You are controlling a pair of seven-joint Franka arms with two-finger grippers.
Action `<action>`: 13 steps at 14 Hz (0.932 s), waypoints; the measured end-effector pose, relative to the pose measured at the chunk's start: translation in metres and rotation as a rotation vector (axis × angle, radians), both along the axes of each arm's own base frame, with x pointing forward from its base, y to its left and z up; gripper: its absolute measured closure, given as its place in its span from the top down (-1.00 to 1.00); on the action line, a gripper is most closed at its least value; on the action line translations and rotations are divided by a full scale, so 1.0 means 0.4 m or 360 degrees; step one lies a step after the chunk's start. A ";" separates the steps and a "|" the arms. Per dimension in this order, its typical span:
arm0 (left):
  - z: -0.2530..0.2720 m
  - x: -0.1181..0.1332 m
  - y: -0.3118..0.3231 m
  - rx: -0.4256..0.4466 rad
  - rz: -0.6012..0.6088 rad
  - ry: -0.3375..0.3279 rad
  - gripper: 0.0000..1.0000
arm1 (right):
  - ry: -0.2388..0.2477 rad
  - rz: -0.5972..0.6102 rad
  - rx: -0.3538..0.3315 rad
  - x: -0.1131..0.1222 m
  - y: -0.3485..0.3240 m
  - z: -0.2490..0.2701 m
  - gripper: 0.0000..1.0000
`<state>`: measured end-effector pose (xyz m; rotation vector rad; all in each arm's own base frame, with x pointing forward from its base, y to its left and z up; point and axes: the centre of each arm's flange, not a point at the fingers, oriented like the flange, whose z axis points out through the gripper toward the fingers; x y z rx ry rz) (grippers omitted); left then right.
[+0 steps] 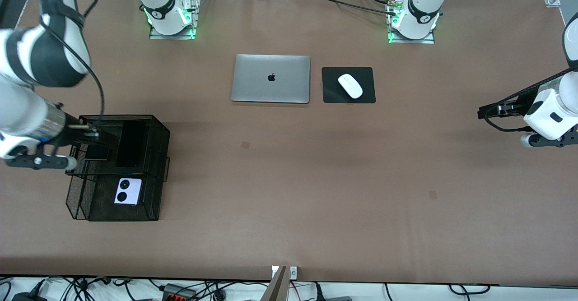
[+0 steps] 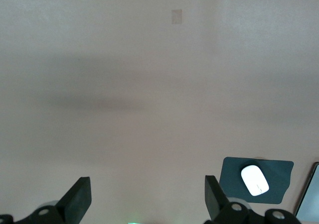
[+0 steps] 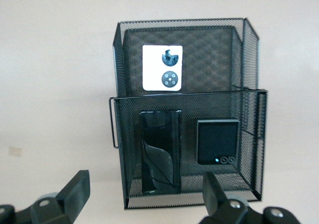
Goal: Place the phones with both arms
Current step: 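Open the right gripper and lift it out of the basket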
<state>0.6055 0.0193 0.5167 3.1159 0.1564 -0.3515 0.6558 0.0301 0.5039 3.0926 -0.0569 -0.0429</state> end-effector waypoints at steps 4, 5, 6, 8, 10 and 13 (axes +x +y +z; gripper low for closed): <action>-0.002 -0.001 -0.003 -0.0018 0.0006 0.0003 1.00 | 0.0074 -0.0038 -0.0007 -0.021 -0.031 0.095 1.00; -0.002 -0.001 -0.003 -0.0019 0.0007 0.0004 1.00 | 0.0059 -0.0042 -0.0006 -0.020 -0.040 0.113 1.00; -0.002 -0.001 -0.003 -0.0019 0.0007 0.0004 1.00 | 0.0048 -0.0034 -0.0005 -0.019 -0.046 0.124 1.00; -0.002 -0.001 -0.003 -0.0019 0.0009 0.0005 1.00 | 0.0033 -0.0012 0.0000 -0.018 -0.060 0.138 1.00; -0.002 -0.001 -0.002 -0.0019 0.0010 0.0005 1.00 | 0.0011 -0.0040 0.0055 -0.019 -0.104 0.154 1.00; -0.002 -0.001 -0.002 -0.0019 0.0010 0.0006 1.00 | -0.0007 -0.0051 0.0085 -0.025 -0.167 0.170 1.00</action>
